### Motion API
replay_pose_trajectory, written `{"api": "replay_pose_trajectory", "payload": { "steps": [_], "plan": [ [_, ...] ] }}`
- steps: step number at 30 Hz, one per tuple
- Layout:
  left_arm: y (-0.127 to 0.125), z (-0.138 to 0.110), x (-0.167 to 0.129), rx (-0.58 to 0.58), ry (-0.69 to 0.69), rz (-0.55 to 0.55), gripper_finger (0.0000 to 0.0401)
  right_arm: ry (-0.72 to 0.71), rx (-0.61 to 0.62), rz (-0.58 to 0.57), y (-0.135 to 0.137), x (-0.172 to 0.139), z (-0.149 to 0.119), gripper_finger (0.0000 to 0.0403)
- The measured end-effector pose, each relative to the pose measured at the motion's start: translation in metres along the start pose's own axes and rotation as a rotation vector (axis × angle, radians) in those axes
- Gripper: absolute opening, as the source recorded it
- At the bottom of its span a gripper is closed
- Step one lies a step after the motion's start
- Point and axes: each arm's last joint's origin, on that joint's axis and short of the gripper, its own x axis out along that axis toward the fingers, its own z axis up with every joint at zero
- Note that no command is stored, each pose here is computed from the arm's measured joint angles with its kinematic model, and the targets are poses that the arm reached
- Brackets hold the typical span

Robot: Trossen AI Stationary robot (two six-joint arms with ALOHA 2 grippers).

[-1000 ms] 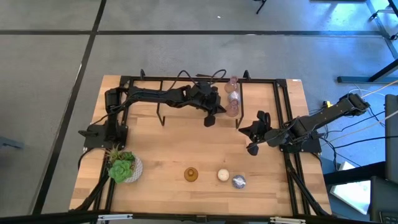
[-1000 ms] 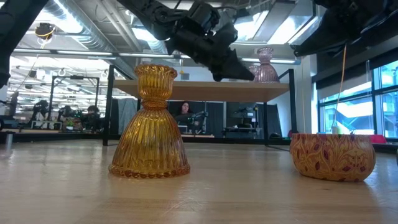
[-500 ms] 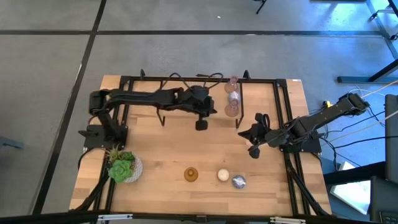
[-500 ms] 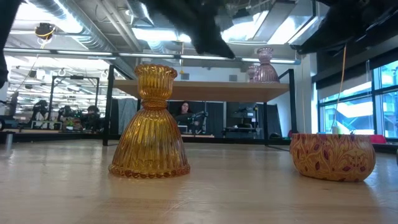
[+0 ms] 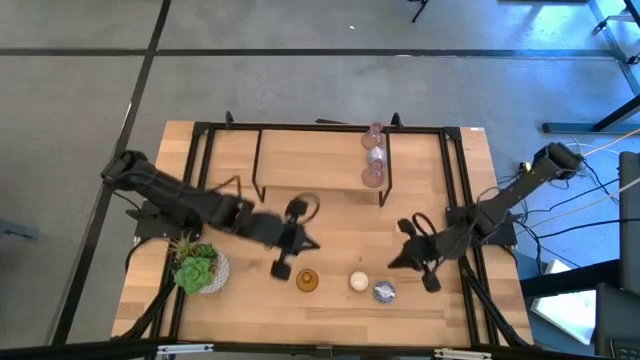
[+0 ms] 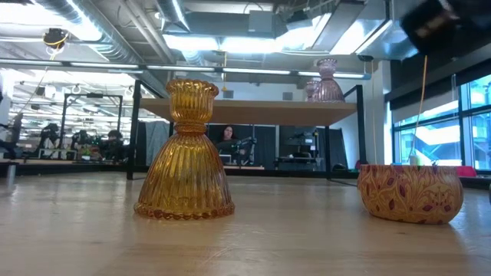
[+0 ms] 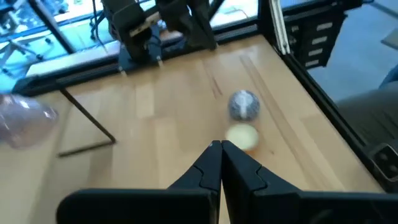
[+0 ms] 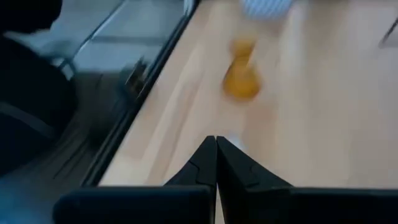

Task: Pick & Place candle stick holders
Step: Put the blue scented candle on the shelf

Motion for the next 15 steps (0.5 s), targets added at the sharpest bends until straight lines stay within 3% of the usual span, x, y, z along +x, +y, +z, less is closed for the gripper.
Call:
{"api": "replay_pose_trajectory", "payload": {
  "steps": [6, 11, 15],
  "plan": [
    [-0.052, -0.029, -0.003, -0.026, -0.026, 0.086, 0.0002, 0.188, 0.184, 0.051, 0.024, 0.002, -0.026, 0.0003],
    [-0.071, -0.05, -0.004, -0.036, -0.106, 0.213, 0.0002, 0.314, 0.305, 0.011, 0.032, 0.006, -0.043, 0.0003],
    [-0.077, -0.057, -0.006, -0.012, -0.155, 0.259, 0.0002, 0.307, 0.315, 0.019, 0.034, 0.014, -0.043, 0.0008]
  ]
}}
